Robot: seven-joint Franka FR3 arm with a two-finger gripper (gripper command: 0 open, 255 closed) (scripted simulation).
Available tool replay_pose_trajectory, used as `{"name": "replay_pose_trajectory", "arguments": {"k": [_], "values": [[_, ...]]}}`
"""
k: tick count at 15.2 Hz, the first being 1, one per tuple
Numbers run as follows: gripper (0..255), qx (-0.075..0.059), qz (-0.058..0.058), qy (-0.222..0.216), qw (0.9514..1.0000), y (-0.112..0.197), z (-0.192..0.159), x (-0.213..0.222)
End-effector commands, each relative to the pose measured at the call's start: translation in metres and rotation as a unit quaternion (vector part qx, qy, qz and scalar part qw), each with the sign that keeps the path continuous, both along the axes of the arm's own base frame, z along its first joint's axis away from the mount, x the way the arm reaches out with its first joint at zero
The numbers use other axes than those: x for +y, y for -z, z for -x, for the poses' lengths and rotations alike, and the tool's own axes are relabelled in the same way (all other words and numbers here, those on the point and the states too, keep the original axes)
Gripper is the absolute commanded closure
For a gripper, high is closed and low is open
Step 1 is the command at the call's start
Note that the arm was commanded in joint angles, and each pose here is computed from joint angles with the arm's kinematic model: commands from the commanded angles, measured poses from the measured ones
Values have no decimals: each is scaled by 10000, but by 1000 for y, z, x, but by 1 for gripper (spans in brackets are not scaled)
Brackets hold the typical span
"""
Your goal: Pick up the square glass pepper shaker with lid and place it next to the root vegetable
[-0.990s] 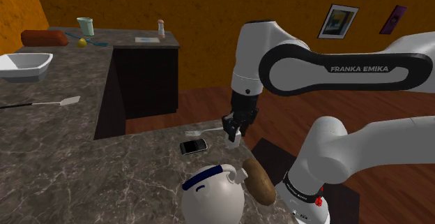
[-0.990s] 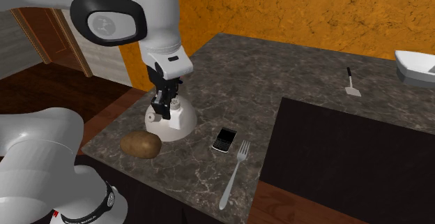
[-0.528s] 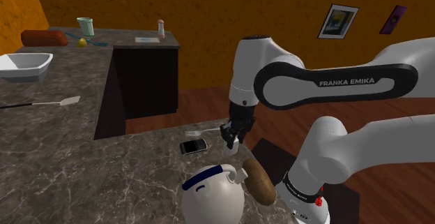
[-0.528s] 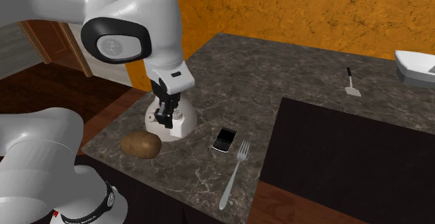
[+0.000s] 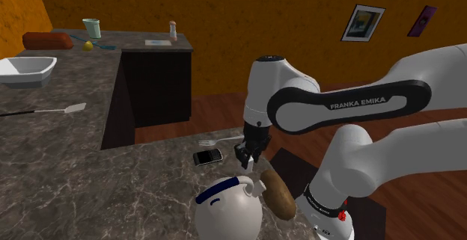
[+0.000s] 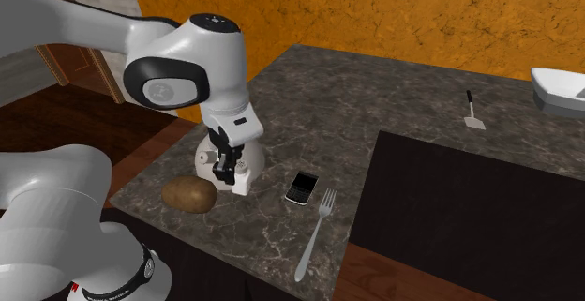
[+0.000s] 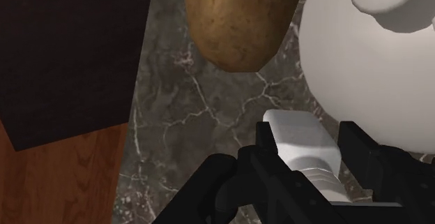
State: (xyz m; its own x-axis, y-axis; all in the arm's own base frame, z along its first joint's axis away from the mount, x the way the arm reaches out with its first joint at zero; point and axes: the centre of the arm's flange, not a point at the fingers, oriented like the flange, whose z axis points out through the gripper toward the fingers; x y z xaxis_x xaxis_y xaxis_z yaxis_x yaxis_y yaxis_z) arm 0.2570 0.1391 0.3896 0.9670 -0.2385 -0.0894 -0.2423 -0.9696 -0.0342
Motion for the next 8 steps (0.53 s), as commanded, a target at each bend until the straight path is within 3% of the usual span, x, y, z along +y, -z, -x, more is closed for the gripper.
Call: {"name": "replay_pose_trajectory", "arguments": {"k": [1, 8], "values": [[255, -3, 0, 0, 10000, 11, 0, 0], [255, -3, 0, 0, 10000, 37, 0, 0]]}}
